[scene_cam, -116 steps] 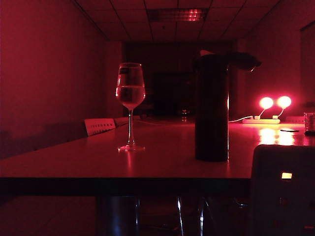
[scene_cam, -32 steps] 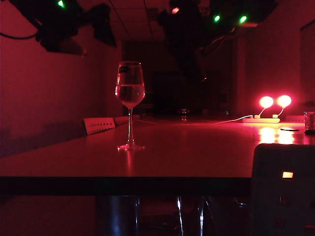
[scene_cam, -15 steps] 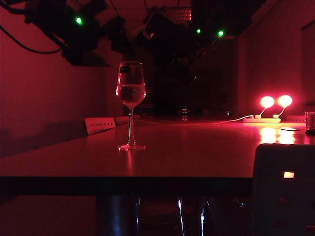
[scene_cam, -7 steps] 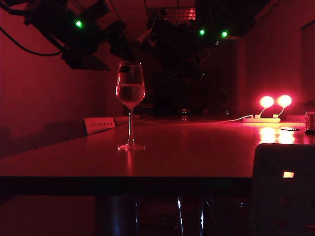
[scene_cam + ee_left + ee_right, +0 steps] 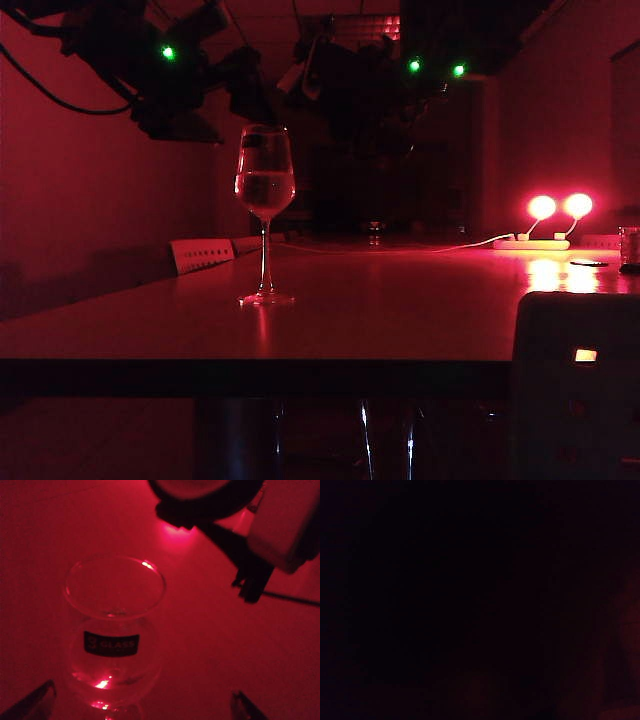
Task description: Pick up the black thermos cup, pour some water from it into the stemmed glass, and then put the thermos cup back on the table.
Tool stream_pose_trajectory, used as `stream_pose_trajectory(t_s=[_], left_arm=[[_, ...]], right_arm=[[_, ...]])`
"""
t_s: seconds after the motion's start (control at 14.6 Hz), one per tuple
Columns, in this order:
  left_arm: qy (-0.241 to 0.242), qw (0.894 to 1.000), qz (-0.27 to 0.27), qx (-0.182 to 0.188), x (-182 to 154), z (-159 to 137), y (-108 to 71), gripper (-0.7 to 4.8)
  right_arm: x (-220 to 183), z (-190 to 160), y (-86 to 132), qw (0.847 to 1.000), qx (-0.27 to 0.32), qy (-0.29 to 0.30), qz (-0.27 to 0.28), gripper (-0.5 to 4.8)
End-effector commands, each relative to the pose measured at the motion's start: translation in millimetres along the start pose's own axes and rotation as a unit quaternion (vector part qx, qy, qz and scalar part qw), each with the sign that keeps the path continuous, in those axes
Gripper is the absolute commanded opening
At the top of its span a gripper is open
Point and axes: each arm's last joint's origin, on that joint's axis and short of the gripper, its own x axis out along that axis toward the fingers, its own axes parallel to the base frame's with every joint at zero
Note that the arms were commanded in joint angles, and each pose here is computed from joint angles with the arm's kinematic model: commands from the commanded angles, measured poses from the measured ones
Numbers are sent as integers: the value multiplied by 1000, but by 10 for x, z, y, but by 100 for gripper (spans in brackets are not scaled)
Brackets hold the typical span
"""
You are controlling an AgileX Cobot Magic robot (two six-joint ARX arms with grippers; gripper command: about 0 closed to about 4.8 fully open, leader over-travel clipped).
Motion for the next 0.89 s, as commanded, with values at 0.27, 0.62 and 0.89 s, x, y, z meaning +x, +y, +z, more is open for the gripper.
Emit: stream_pose_trajectory(t_s=[0.27, 0.62, 0.89], left_arm=[[9, 1000, -1, 0, 33, -31, 4, 479], [12, 1000, -1, -1, 33, -38, 3, 479], [16, 1000, -1, -2, 34, -48, 5, 479]], right_arm=[[-23, 139, -193, 994, -82, -35, -58, 166], [37, 97, -128, 991, -108, -43, -58, 167], [85, 86, -124, 991, -110, -42, -61, 167]])
